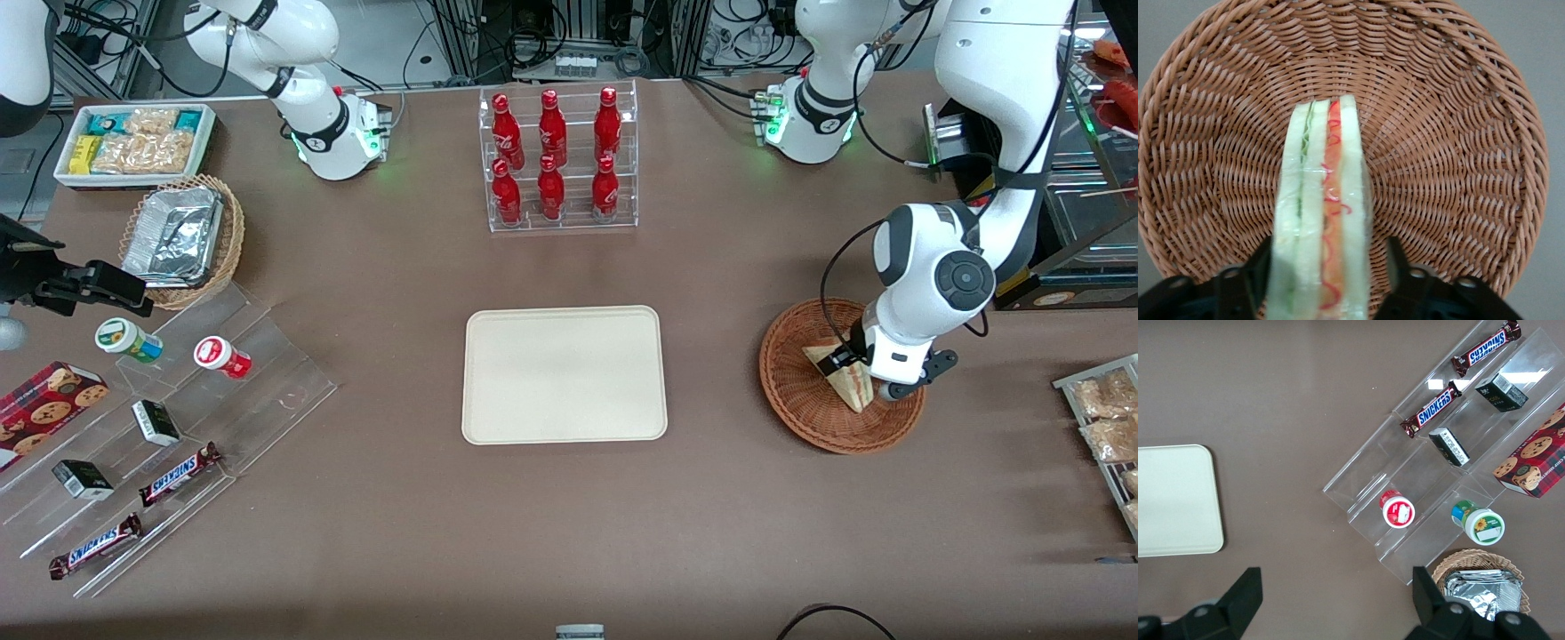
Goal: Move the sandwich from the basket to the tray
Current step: 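Lower the left gripper onto the sandwich and close it on the wrapper, then lift the sandwich and carry it with the left gripper toward the cream tray, then lower the sandwich onto the cream tray with the left gripper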
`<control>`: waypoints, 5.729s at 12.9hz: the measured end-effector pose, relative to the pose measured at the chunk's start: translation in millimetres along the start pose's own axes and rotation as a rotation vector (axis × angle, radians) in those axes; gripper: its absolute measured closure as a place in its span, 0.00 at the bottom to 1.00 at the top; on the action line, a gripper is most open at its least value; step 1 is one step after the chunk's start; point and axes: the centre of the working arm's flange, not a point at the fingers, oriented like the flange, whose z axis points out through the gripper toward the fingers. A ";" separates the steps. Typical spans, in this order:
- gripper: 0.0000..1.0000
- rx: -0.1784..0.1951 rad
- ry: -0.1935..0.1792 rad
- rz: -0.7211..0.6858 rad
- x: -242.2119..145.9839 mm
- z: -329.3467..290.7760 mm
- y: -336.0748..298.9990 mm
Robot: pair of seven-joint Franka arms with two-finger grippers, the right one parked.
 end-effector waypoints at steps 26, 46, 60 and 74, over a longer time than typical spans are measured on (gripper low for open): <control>0.86 0.040 -0.026 0.405 -115.3 -95.6 201.3; 0.86 -0.054 -0.069 0.548 -185.6 2.3 332.4; 0.85 -0.053 -0.080 0.598 -197.2 21.8 337.6; 0.00 -0.090 -0.073 0.575 -192.9 6.3 344.5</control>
